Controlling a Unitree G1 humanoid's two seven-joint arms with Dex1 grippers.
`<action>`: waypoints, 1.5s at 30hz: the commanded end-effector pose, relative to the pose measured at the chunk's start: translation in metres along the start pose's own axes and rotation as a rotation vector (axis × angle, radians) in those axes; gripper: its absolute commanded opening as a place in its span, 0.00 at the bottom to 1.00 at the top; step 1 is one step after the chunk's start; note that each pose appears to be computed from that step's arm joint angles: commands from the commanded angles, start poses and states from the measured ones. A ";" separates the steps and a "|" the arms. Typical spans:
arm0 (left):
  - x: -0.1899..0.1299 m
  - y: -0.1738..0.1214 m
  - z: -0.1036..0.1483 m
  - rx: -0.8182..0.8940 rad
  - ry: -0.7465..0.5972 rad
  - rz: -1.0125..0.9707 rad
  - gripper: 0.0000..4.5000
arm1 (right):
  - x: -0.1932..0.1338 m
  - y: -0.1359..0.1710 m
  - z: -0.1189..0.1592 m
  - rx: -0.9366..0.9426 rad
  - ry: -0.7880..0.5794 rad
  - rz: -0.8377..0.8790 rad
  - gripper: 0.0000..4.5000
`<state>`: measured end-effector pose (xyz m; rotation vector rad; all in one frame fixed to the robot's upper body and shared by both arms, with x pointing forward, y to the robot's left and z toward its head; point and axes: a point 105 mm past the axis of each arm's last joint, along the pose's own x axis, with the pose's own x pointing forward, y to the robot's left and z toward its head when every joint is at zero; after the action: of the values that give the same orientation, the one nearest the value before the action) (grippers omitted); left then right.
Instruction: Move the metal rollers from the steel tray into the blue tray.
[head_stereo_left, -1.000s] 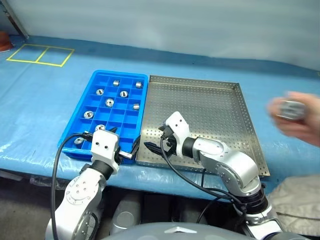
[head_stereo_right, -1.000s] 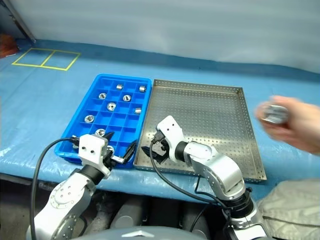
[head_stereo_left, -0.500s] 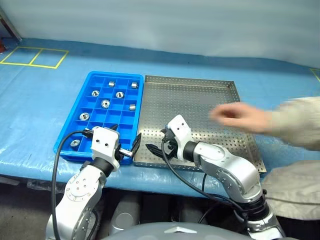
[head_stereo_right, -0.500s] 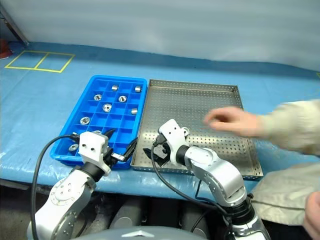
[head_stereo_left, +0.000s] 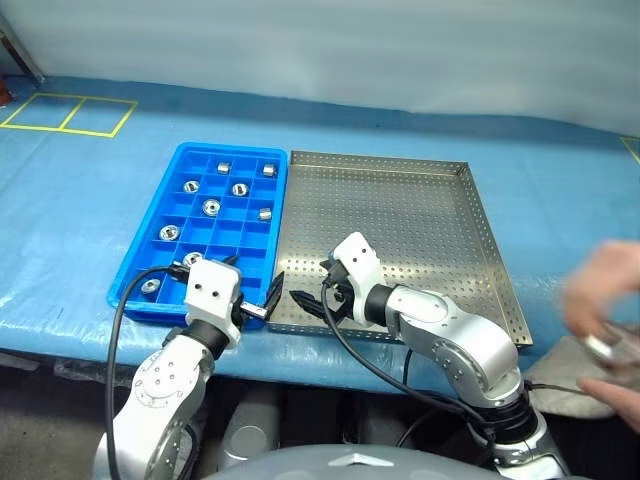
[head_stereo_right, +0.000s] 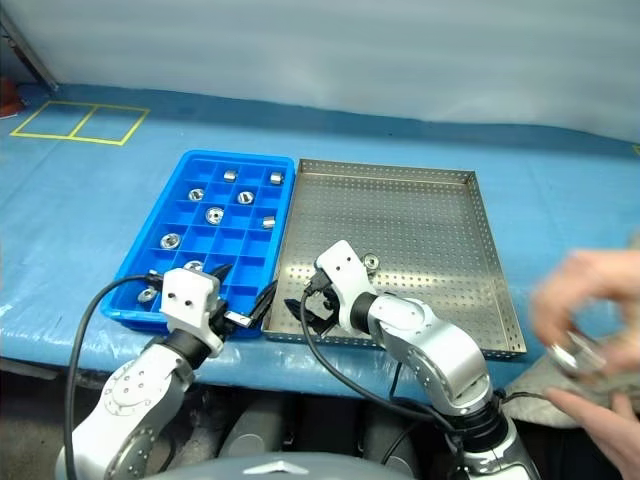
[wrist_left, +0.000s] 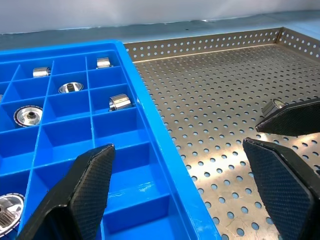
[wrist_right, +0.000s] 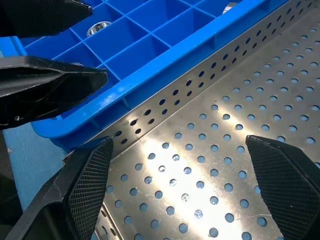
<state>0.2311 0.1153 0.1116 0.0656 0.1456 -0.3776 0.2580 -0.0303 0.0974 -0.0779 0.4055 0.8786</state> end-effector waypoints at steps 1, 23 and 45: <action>-0.001 -0.003 0.007 0.003 -0.026 -0.014 1.00 | -0.003 0.003 0.011 -0.018 -0.046 0.005 0.99; 0.010 -0.011 0.009 0.002 -0.037 -0.083 1.00 | 0.007 -0.098 0.002 0.109 -0.106 -0.570 0.99; 0.005 -0.007 0.010 -0.021 -0.049 0.009 1.00 | 0.039 -0.053 0.036 0.014 -0.172 -0.329 0.39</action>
<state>0.2359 0.1059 0.1063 0.0349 0.1633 -0.3861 0.3289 -0.0429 0.0760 -0.0649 0.3471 0.4957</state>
